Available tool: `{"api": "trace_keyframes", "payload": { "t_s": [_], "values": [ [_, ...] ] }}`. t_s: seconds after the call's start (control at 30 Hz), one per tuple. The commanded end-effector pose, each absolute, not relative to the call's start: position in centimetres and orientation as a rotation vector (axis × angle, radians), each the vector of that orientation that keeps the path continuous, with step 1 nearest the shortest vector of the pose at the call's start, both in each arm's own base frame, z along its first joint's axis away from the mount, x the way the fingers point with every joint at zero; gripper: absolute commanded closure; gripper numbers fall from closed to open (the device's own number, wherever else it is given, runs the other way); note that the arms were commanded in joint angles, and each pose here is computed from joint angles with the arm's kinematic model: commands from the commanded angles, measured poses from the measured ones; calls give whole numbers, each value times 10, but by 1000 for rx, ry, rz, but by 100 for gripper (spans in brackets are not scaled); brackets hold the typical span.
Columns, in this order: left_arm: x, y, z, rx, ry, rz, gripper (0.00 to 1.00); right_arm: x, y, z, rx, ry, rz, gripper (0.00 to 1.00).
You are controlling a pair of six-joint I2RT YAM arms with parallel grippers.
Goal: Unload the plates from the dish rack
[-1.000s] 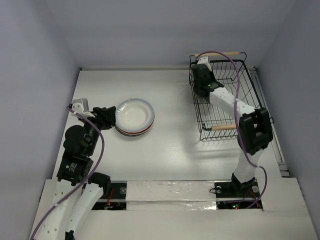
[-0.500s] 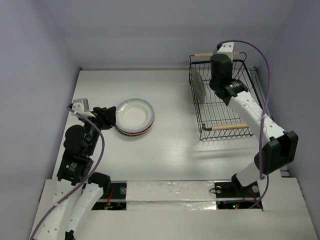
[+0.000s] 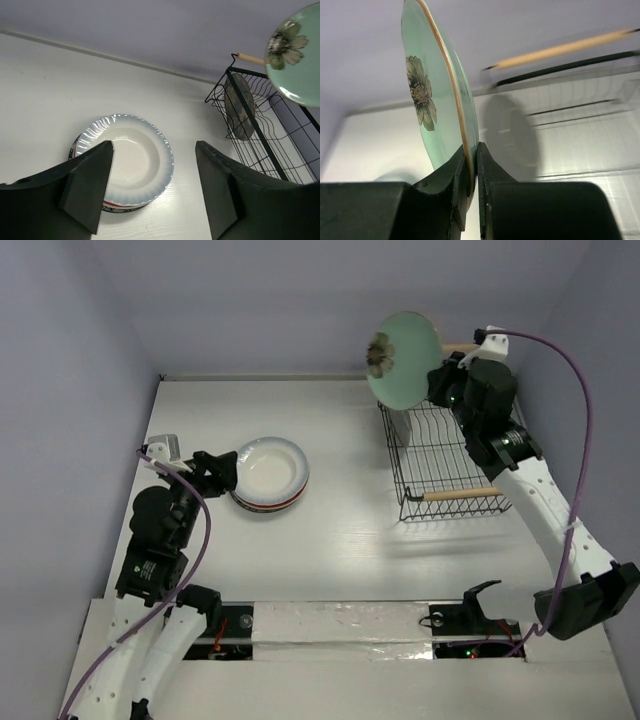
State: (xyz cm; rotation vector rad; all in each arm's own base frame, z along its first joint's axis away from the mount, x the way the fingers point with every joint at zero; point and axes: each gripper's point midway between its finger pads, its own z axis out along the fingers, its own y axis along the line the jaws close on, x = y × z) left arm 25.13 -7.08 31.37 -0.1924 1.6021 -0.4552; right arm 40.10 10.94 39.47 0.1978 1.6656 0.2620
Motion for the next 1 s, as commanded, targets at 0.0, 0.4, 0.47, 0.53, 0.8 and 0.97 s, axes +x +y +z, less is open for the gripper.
{"api": "trace_keyframes", "payload": {
  "t_s": [0.0,0.4,0.47,0.53,0.8,0.97],
  "values": [
    [258,-70,320,-195,1567,-460,36,389,209,430,36,1535,822,100],
    [259,-66,319,-210,1569,-445,33,377,376,335,-123,1736,1257,100],
    [259,-67,319,-207,1571,-448,33,375,387,325,-105,1749,1313,100],
    [259,-68,319,-203,1570,-452,33,376,400,301,-104,1800,1346,100],
    [259,-69,318,-200,1574,-453,33,375,434,250,-56,1891,1499,100],
    [261,-70,317,-199,1579,-455,33,378,440,229,-34,1934,1516,100]
  ]
}}
